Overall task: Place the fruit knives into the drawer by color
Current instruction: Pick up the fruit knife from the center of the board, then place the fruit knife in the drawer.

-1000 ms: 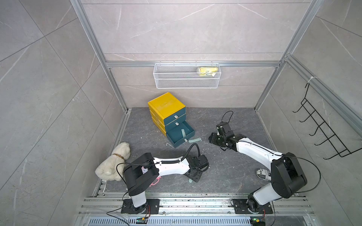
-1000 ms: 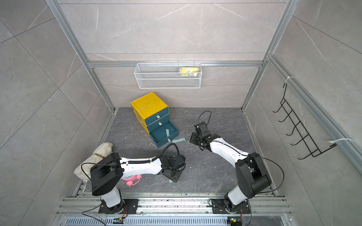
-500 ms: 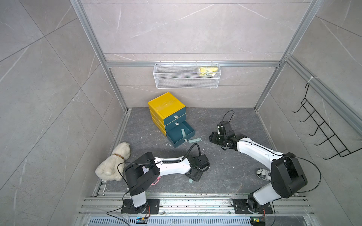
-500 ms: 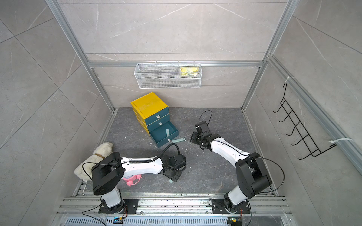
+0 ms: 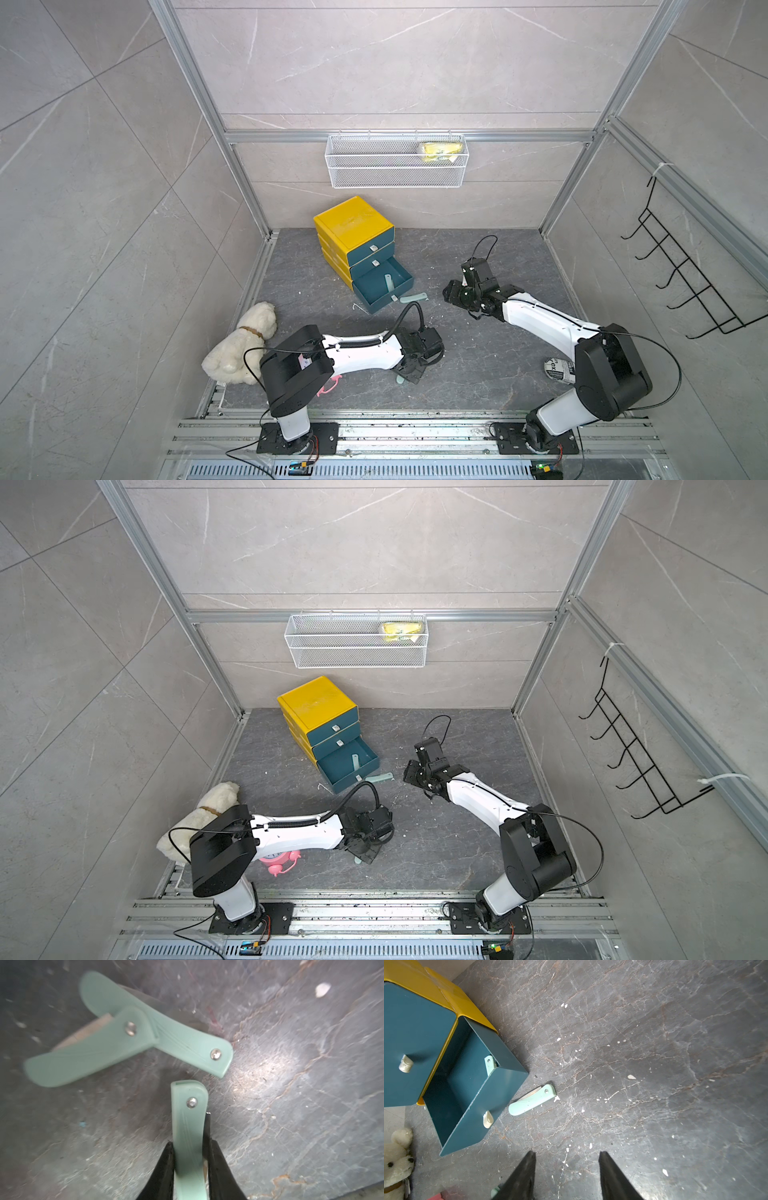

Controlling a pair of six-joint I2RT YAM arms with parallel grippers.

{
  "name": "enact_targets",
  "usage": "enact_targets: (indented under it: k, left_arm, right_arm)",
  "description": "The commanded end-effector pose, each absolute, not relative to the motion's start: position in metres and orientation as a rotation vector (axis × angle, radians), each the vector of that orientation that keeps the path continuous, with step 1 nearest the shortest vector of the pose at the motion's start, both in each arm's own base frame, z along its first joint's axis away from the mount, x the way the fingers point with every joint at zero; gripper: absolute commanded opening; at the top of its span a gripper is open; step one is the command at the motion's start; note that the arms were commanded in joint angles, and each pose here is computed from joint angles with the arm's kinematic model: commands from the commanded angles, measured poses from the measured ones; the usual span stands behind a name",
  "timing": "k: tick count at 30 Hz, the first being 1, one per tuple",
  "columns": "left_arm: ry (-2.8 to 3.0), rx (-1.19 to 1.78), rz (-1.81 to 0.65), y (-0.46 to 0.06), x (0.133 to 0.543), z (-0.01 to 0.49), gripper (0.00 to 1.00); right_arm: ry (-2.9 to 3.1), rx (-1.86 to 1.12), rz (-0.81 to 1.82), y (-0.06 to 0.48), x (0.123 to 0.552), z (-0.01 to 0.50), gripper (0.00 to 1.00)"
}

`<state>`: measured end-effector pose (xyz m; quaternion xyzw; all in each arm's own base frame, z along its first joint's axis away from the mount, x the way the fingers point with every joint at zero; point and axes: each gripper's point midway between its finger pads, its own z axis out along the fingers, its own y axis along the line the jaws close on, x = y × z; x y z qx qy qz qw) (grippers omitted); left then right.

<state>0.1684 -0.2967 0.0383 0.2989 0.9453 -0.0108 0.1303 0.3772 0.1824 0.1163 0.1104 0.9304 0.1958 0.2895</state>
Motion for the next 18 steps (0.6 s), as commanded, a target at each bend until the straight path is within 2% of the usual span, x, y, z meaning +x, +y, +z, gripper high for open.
enact_targets:
  k: [1,6,13,18]
  left_arm:
    - [2.649,0.808,-0.026,-0.296,0.187,0.08,0.14]
    - [2.571,0.697,0.024,-0.279,0.222,0.116,0.14]
    - [2.439,0.482,0.11,-0.251,0.297,0.17,0.14]
    - [2.394,0.347,0.151,-0.236,0.351,0.183,0.13]
  right_arm:
    - [2.473,0.312,0.539,0.18,0.376,0.119,0.52]
    - [2.472,0.313,0.549,0.181,0.375,0.12,0.52]
    - [2.462,0.306,0.564,0.183,0.376,0.125,0.52]
    - [2.464,0.307,0.563,0.182,0.375,0.124,0.52]
